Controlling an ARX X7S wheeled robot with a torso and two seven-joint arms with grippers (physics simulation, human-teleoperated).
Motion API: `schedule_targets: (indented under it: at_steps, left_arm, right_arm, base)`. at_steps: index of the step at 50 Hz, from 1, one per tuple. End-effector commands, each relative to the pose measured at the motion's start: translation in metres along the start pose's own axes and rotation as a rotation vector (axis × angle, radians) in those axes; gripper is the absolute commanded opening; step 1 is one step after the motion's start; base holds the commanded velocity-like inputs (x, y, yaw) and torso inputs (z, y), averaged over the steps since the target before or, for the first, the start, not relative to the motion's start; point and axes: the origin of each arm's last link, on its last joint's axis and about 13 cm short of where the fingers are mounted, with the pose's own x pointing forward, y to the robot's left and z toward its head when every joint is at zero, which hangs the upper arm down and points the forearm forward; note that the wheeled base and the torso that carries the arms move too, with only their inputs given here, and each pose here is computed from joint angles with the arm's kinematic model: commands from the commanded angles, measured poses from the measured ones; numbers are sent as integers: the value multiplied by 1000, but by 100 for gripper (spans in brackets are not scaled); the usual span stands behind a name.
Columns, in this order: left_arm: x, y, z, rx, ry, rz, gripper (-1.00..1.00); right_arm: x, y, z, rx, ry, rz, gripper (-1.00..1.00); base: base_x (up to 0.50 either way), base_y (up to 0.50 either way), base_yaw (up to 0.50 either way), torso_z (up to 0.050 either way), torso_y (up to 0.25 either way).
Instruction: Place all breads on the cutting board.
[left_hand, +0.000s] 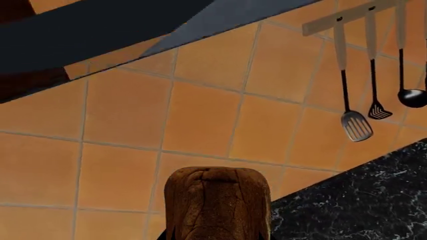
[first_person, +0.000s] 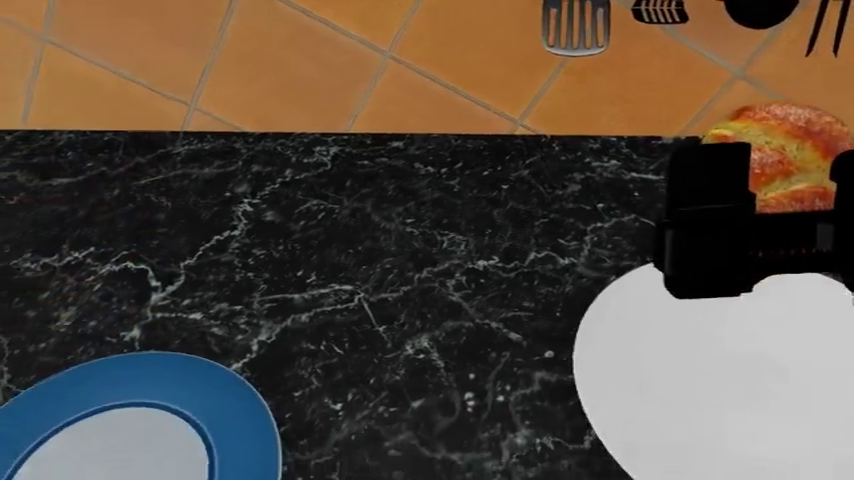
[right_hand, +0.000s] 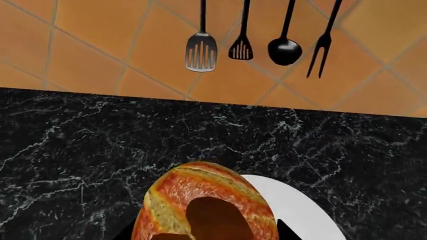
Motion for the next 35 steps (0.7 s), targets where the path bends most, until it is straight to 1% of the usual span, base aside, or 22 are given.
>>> schedule_targets:
  at_steps: [1, 3, 7, 9, 12, 14, 16, 17, 21, 23, 27, 31, 35]
  left_arm:
    - [1, 8, 3, -39, 13, 86, -100]
    - [0, 9, 3, -43, 13, 97, -100]
    - [0, 10, 4, -47, 6, 110, -100]
    - [1, 10, 4, -38, 8, 121, -100]
    - [4, 12, 1, -50, 21, 133, -100]
    - [5, 11, -2, -57, 31, 129, -100]
    - [4, 8, -3, -45, 29, 123, -100]
    - [4, 8, -3, -44, 27, 118, -100]
    - [5, 11, 0, -52, 28, 147, -100]
    - [6, 11, -1, -57, 28, 147, -100]
    - [8, 9, 1, -49, 32, 138, -100]
    - [7, 7, -1, -49, 27, 132, -100]
    - [8, 10, -2, -52, 32, 139, -100]
  right_arm:
    - [-7, 0, 2, -2, -81, -16, -100]
    - [-5, -1, 2, 5, -101, -32, -100]
    - [-4, -1, 0, 1, -102, -28, -100]
    - [-2, -1, 0, -11, -94, -22, -100]
    - [1, -2, -5, -8, -75, -17, -100]
    - [2, -3, -6, 1, -71, -17, -100]
    - [3, -5, -5, 63, -61, 12, -100]
    - [5, -6, -7, 34, -53, 1, -100]
    - [5, -5, -5, 54, -63, 15, -100]
    - [7, -6, -6, 59, -62, 2, -100]
    - [7, -5, -6, 41, -54, 6, -100]
    - [10, -6, -8, 47, -47, -5, -100]
    - [10, -4, -6, 43, -62, 17, -100]
  base:
    - [-430, 293, 0, 0, 0]
    - [-348, 348, 0, 0, 0]
    - [-175, 484, 0, 0, 0]
    - [-57, 500, 0, 0, 0]
    - [-3, 500, 0, 0, 0]
    - [0, 500, 0, 0, 0]
    - [0, 500, 0, 0, 0]
    - [0, 500, 0, 0, 0]
    - [0, 500, 0, 0, 0]
    - [0, 500, 0, 0, 0]
    - [0, 500, 0, 0, 0]
    - [0, 500, 0, 0, 0]
    - [0, 500, 0, 0, 0]
